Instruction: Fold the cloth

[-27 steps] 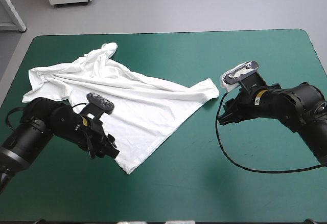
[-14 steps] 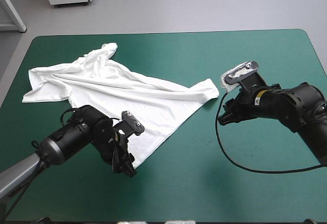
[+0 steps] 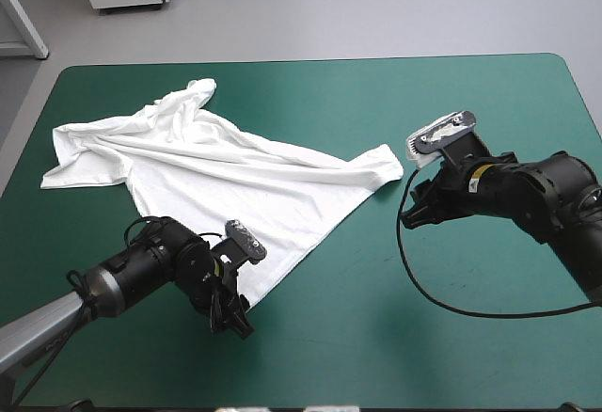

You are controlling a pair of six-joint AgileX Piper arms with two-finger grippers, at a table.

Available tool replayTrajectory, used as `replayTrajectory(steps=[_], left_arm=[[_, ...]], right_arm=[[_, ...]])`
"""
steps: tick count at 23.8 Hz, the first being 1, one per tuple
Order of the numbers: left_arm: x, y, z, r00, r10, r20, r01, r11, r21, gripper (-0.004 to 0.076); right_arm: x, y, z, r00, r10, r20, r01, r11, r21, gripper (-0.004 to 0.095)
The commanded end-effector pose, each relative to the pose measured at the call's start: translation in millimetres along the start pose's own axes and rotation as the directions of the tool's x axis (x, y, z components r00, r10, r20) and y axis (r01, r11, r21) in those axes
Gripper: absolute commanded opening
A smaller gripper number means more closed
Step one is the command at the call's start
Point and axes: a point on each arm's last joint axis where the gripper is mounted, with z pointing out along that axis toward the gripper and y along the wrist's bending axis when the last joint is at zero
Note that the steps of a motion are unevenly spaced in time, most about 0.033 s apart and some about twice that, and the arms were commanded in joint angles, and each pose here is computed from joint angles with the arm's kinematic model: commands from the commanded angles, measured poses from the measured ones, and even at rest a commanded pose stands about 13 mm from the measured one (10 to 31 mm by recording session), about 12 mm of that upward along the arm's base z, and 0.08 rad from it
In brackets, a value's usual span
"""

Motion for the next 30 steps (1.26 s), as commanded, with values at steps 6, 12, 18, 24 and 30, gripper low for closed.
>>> replayTrajectory(steps=[6, 12, 18, 24, 30], left_arm=[[-11, -2, 14, 1.000, -0.001, 0.003, 0.001, 0.999, 0.038, 0.0433], [-16, 0, 32, 0.999, -0.010, -0.051, 0.013, 0.999, 0.045, 0.0363], [-18, 1, 38, 0.998, -0.026, -0.057, 0.029, 0.998, 0.047, 0.0047], [-19, -3, 40, 0.996, -0.050, -0.069, 0.056, 0.995, 0.085, -0.0007], [-19, -5, 40, 0.997, -0.054, -0.061, 0.060, 0.993, 0.104, -0.0009]], right_arm=[[-11, -2, -17, 0.994, -0.012, 0.112, 0.009, 1.000, 0.021, 0.0482], [-12, -2, -14, 0.994, -0.010, 0.112, 0.008, 1.000, 0.023, 0.0482], [-19, -9, 19, 1.000, -0.010, 0.027, 0.008, 0.998, 0.062, 0.0482], [-79, -27, 79, 0.998, -0.050, -0.035, 0.054, 0.986, 0.156, 0.0482], [-97, -66, 149, 0.997, 0.029, -0.067, -0.018, 0.985, 0.171, 0.0482]])
